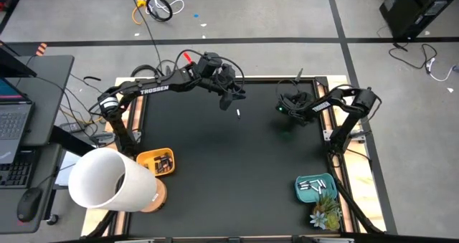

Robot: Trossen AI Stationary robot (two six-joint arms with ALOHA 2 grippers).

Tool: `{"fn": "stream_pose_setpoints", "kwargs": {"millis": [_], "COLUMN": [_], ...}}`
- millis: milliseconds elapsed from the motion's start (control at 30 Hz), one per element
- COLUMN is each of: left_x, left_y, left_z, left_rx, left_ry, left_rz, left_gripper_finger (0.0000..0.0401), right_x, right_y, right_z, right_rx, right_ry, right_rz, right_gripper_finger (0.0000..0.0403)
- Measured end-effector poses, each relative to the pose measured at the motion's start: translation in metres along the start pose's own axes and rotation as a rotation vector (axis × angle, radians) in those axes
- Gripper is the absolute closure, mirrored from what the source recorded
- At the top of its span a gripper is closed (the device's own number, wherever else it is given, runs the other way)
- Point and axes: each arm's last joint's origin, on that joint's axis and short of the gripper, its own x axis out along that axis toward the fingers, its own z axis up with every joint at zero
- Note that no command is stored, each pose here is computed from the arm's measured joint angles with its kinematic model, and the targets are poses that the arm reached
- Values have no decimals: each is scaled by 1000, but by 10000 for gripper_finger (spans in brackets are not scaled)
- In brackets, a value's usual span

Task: Sort batteries
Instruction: Put the silver battery into the green bin

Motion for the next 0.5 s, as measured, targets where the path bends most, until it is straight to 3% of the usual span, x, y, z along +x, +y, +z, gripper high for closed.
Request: {"fn": "stream_pose_setpoints", "kwargs": {"millis": [500], "left_x": [0], "left_y": [0], "left_z": [0], "left_rx": [0], "left_ry": [0], "left_rz": [0], "left_gripper_finger": [261], "right_x": [-1], "right_y": [0], "right_z": [1], "right_rx": [-10], "right_ry": [9], "right_rz": [6], "right_gripper_finger": [224]}}
